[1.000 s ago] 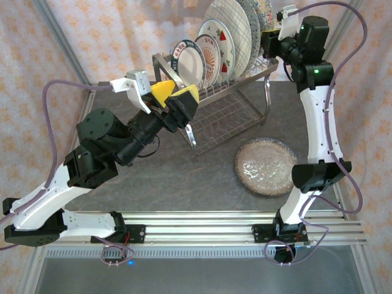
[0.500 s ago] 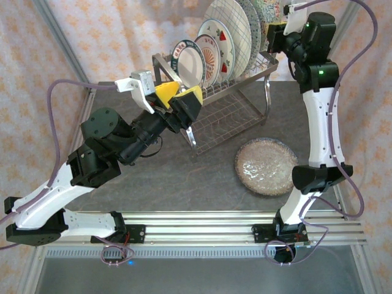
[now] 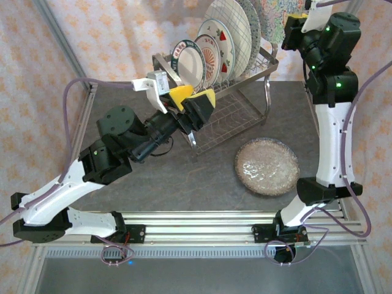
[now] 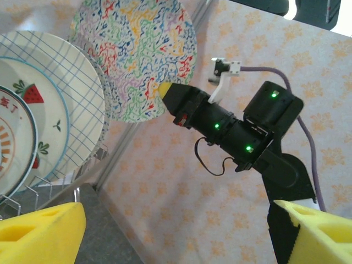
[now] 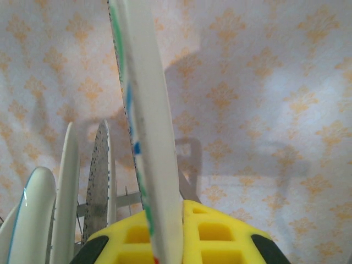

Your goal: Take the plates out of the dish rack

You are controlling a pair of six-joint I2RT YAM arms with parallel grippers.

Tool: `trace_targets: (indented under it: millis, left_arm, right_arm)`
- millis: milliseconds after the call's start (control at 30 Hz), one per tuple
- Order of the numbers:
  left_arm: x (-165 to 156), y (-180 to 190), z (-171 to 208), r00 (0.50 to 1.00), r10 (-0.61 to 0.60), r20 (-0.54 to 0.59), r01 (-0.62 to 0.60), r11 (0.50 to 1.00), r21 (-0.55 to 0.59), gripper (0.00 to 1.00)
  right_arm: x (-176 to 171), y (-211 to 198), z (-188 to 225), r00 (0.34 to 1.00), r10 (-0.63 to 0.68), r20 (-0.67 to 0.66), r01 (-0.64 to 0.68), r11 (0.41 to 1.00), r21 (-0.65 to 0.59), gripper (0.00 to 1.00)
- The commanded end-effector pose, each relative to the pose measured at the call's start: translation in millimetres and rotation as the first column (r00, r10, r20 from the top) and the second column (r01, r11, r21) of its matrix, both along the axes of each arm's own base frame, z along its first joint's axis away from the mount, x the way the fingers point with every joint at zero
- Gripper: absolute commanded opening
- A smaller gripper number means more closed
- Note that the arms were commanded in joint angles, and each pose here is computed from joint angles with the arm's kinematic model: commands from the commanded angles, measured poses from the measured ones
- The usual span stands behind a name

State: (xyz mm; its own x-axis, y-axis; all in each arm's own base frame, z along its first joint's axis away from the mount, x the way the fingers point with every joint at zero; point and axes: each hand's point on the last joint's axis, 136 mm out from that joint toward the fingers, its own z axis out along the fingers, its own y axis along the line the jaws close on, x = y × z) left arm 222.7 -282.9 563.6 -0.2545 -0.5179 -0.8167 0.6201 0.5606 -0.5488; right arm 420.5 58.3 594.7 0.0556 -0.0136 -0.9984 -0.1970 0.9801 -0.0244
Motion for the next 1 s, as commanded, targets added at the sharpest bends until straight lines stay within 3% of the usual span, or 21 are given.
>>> trace_targets:
  millis: [0,400,700,967]
  left_arm:
    - [-1.3,-12.4,3.6,0.998,-0.058,-0.013,0.057,0.997,-0.061,0.87]
    - [5.2,-68.6,-17.3,0.969,-0.216,-0.121,0.196,0.967,-0.160,0.87]
    - [12.7,-111.4,-36.0,0.923,-0.303,-0.236,0.249,0.940,-0.234,0.85]
    - [18.9,-138.5,-57.9,0.862,-0.364,-0.352,0.246,0.909,-0.338,0.83]
  right_arm:
    - [-43.2,-11.5,50.9,0.988,-0.049,0.145,0.044,0.998,0.040,0.00]
    - [-107.3,-38.4,64.3,0.977,-0.162,0.141,0.143,0.980,0.137,0.00]
    - [-153.2,-69.1,50.3,0.957,-0.286,0.039,0.251,0.892,0.375,0.00]
    - [-180.4,-76.5,21.4,0.956,-0.281,-0.086,0.282,0.790,0.545,0.00]
